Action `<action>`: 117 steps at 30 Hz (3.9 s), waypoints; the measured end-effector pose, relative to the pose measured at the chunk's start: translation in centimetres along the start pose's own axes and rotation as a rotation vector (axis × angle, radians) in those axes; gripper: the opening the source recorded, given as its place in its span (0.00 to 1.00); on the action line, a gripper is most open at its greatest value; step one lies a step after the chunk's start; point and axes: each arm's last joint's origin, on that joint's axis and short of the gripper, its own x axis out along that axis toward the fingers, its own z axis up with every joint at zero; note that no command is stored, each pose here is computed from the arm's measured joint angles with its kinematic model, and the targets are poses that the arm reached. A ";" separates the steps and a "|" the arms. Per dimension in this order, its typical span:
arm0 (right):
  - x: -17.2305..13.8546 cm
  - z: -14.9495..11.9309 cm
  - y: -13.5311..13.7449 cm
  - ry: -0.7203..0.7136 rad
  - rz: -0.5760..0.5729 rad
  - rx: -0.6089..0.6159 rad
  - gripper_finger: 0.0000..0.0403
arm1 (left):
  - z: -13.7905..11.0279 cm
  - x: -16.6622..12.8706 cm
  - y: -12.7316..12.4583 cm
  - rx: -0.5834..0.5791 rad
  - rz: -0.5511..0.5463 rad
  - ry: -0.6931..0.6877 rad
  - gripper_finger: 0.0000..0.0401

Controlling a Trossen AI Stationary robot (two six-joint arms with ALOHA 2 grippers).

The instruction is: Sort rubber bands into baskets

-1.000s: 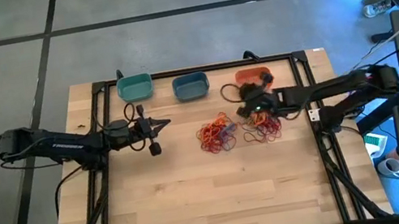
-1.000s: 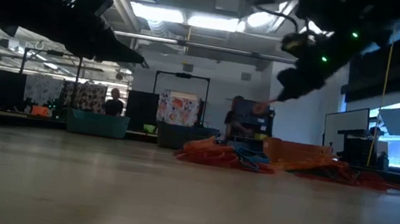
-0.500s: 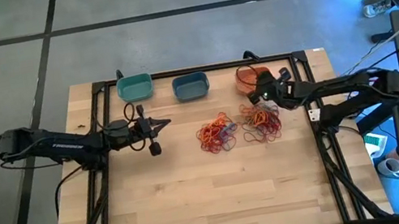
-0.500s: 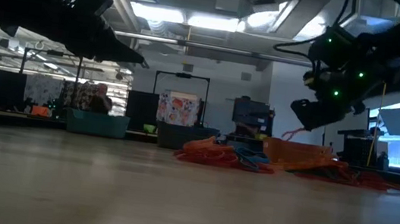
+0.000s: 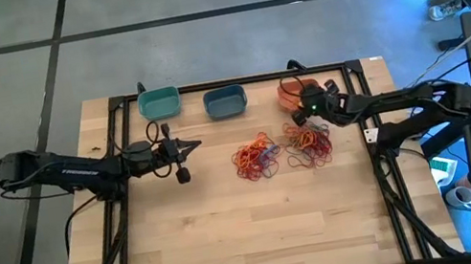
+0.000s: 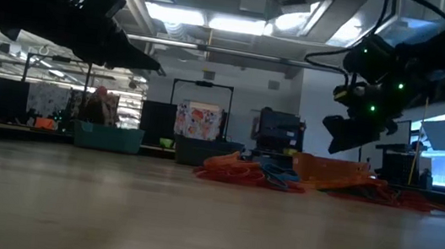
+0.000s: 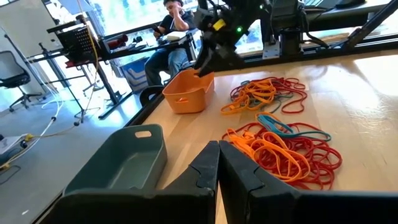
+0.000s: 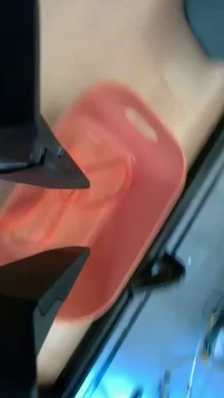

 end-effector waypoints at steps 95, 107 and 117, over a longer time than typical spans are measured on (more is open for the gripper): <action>0.7 2.1 -0.1 -0.046 0.008 -0.033 0.29 | 0.0 0.0 0.0 -0.012 0.001 -0.004 0.01; -1.9 1.1 4.4 -0.009 0.568 -0.176 0.42 | 0.0 0.0 0.0 -0.010 0.001 -0.005 0.01; -2.2 -0.7 6.4 0.040 0.533 -0.278 0.42 | 0.1 0.0 0.0 -0.013 0.001 -0.005 0.01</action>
